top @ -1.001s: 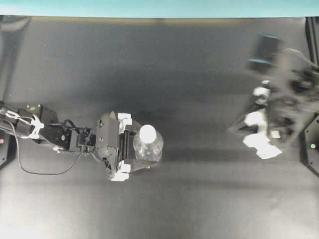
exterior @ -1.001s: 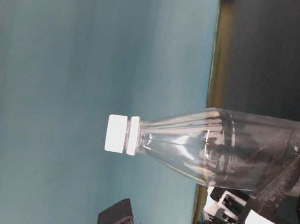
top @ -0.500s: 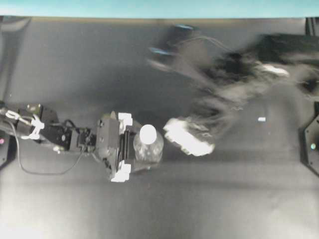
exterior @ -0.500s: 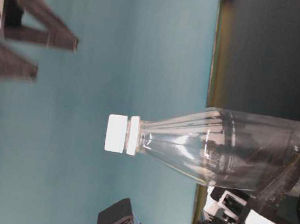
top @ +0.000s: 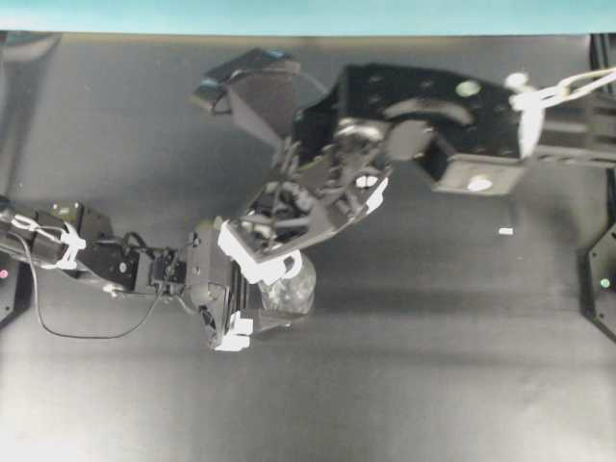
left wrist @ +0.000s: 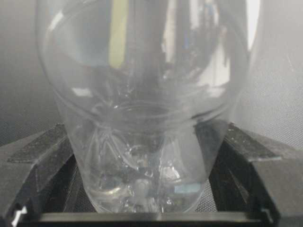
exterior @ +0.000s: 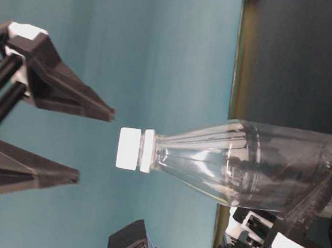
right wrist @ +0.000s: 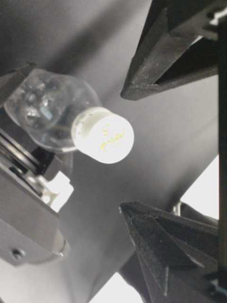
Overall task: Open the bottle cap by holding the bottle with the left arm and twisting the cap with the right arm.
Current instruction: 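Lower the right gripper onto the white cap and close it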
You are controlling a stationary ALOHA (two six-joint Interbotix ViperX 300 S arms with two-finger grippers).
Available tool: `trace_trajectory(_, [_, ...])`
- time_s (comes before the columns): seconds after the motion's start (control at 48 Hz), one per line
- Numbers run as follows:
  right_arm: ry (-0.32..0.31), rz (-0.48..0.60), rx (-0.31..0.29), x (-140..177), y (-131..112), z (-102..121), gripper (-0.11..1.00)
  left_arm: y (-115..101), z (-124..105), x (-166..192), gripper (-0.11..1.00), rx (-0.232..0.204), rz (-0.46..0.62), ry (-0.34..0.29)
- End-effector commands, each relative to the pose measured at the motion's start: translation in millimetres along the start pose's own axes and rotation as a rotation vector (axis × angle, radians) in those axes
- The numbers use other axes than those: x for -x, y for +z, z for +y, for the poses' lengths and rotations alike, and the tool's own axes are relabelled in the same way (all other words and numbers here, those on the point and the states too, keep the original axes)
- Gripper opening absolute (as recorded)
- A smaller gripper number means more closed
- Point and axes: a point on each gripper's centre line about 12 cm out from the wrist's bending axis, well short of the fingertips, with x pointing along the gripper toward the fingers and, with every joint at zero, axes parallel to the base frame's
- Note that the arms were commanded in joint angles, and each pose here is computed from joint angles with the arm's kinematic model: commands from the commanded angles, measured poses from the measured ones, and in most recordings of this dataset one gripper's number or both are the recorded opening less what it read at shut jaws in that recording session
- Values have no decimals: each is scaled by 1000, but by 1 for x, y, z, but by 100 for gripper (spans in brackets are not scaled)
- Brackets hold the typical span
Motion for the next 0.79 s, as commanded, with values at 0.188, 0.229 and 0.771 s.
trace_trajectory(0.188, [-25, -2, 0, -9, 1, 1, 83, -2, -4, 0, 83, 3, 9, -11])
trace_trajectory(0.229, [-26, 0, 0, -10, 1, 2, 82, -2, -4, 0, 83, 3, 9, -11])
trace_trajectory(0.771, [-91, 28, 32, -23, -4, 0, 38, -3, -4, 0, 83, 5, 21, -10])
